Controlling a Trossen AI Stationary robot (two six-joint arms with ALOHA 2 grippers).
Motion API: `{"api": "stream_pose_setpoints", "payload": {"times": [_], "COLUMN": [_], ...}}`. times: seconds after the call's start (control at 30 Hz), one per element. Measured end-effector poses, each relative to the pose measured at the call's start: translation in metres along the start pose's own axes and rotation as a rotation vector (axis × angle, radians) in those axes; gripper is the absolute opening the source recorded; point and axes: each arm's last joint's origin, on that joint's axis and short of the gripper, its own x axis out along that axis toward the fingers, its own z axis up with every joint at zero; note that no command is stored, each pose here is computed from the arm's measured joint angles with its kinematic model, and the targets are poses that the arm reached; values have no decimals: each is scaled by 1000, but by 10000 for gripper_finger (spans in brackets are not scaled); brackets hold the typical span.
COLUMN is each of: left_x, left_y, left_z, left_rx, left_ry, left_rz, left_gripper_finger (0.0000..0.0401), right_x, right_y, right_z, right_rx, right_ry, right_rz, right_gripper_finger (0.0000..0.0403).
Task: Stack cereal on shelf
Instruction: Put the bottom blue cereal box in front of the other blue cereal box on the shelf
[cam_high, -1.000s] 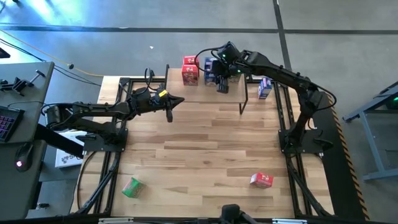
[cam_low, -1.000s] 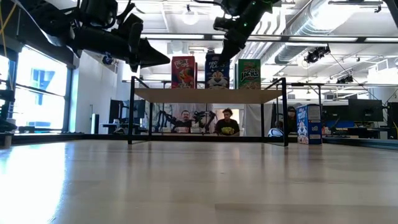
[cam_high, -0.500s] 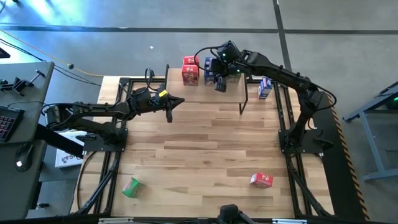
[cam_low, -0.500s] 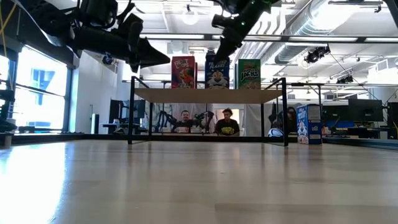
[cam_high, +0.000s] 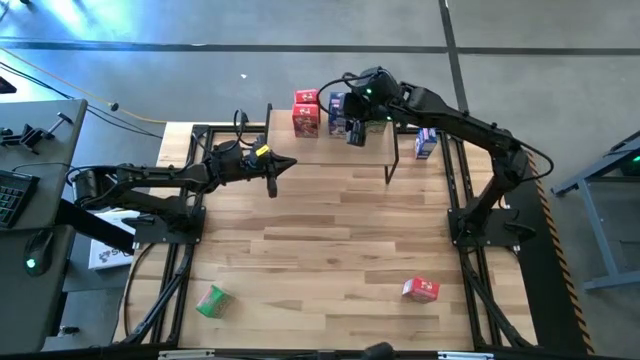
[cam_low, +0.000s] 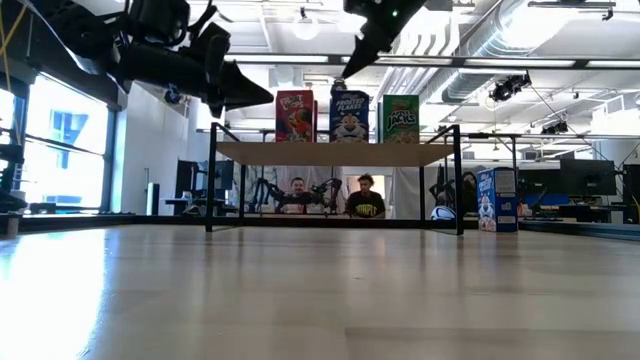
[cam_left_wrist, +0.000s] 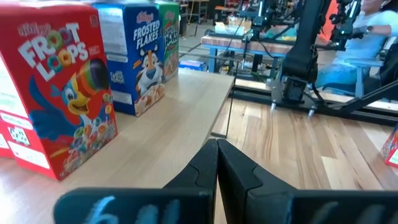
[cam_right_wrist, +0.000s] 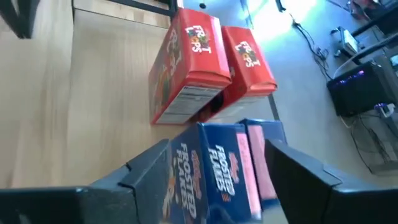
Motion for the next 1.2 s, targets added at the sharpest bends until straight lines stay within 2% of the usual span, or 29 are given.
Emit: {"api": "stream_pose_setpoints", "payload": {"times": [0.1, 0.27, 0.53, 0.67, 0.97, 1.2], "left_x": [0, 0, 0, 0, 0, 0], "left_y": [0, 0, 0, 0, 0, 0], "left_z": [-2, -2, -1, -1, -2, -2], "left_rx": [-2, -2, 12, 10, 5, 4], "left_ry": [17, 18, 15, 15, 18, 24], "left_rz": [1, 1, 1, 1, 1, 2], "left_gripper_finger": [0, 0, 0, 0, 0, 0], "right_x": [-12, -25, -8, 6, 23, 18], "right_y": [5, 8, 11, 11, 17, 17], "right_z": [1, -8, -35, -45, -51, -51], "right_rx": [-5, 53, 145, 164, 169, 167], "right_ry": [13, 94, 231, 228, 161, 166], "right_rz": [15, 58, 89, 70, 50, 48], "right_gripper_finger": [205, 126, 11, 9, 13, 13]}}
